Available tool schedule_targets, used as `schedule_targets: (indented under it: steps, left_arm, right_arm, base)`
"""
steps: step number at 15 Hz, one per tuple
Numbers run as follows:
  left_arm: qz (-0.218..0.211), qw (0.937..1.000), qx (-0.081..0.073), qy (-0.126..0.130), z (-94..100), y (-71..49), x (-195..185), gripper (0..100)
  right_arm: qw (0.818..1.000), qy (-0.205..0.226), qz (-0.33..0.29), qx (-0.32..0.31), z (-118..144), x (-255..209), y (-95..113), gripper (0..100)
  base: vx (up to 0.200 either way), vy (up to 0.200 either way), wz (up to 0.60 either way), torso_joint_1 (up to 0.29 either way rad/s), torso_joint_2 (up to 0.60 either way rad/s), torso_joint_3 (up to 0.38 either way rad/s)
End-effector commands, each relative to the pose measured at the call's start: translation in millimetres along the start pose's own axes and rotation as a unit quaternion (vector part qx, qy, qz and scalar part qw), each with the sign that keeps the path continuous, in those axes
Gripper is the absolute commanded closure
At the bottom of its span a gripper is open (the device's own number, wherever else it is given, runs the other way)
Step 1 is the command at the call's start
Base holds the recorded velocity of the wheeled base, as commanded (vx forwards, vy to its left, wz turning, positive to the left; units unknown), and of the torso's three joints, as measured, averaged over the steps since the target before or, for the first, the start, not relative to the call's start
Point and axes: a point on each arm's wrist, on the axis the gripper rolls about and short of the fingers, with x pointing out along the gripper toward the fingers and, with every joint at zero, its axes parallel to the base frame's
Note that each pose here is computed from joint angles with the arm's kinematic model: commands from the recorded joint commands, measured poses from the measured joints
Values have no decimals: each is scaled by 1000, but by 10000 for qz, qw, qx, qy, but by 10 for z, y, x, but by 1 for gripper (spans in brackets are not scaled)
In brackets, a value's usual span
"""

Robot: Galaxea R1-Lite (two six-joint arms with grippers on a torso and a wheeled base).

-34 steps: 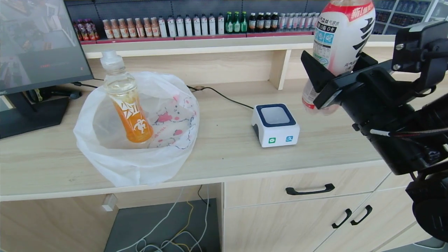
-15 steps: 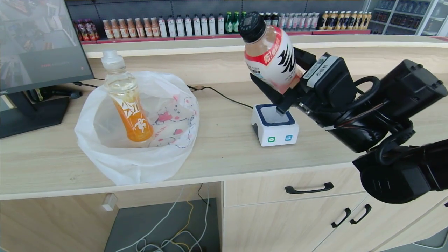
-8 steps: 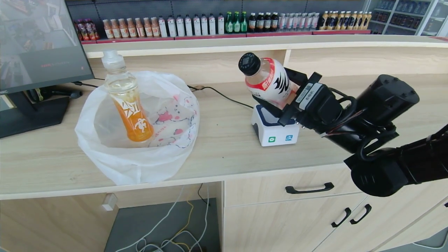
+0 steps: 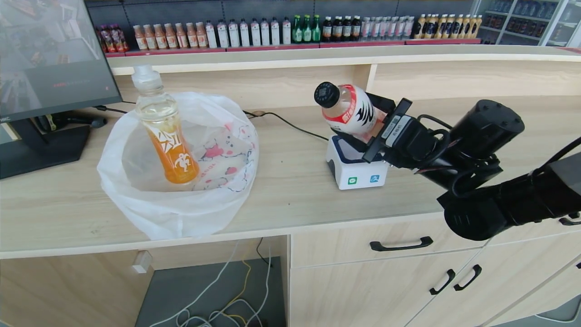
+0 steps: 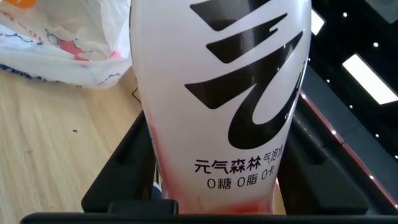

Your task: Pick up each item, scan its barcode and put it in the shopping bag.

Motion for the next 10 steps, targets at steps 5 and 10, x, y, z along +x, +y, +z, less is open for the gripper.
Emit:
schedule_targets:
  steps: [5, 10]
  left_arm:
    - [0, 10000, -1, -3, 0, 0, 0, 0]
    - [0, 10000, -1, -3, 0, 0, 0, 0]
  right_arm:
    - [9999, -43, 49, -89, -143, 9, -13, 100]
    - [9999, -77, 83, -64, -122, 30, 18, 100]
  base:
    - [0, 0, 0, 0, 0, 0]
    - [0, 0, 0, 0, 0, 0]
